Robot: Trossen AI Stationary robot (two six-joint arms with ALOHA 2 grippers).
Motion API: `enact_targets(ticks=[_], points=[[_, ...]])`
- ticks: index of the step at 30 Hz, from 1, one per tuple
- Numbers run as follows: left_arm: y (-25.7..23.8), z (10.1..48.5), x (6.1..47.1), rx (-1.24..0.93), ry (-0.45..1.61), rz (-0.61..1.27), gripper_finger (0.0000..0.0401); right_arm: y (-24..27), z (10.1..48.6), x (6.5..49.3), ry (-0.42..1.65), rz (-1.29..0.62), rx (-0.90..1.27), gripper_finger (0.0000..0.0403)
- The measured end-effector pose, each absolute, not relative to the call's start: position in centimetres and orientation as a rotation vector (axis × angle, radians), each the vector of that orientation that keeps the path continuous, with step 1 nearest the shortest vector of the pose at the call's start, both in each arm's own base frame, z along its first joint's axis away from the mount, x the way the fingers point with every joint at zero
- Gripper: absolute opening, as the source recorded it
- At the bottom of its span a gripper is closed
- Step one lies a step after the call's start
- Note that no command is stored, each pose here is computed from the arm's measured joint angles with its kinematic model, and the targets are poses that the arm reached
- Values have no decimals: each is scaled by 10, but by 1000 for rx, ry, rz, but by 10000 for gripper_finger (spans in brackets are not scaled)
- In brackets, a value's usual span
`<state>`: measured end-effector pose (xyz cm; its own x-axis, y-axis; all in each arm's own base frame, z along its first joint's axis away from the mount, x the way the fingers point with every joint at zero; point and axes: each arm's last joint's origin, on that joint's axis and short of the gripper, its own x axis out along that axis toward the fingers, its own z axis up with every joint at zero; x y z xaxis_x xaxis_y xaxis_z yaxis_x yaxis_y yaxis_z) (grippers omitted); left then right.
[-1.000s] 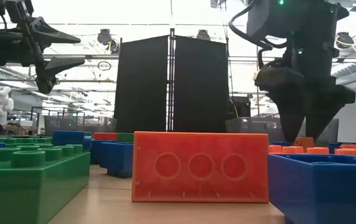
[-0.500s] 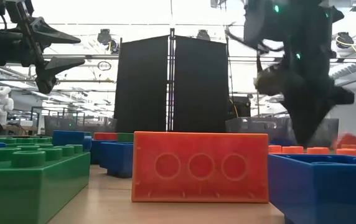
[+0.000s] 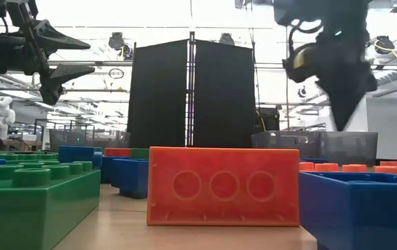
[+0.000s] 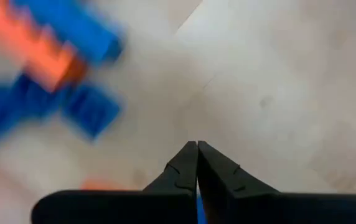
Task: Sort blocks
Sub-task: Put the orange game piece into the middle black bin, then put the blue game piece into the right black bin
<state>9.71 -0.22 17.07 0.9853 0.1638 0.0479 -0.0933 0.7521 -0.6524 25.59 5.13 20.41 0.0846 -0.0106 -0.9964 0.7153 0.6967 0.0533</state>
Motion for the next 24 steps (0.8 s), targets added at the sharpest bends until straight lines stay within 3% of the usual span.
enact_targets(ticks=[6, 17, 20, 24], points=[[-2, 171, 97, -706, -103, 141, 215, 87, 202, 237, 1553, -518, 635, 76], [-2, 171, 97, -701, -103, 143, 215, 99, 200, 227, 1484, -681, 600, 304], [-2, 170, 97, -701, -103, 144, 215, 97, 189, 221, 1513, -726, 610, 329], [-2, 170, 97, -706, -103, 144, 215, 94, 172, 213, 1538, -733, 619, 331]])
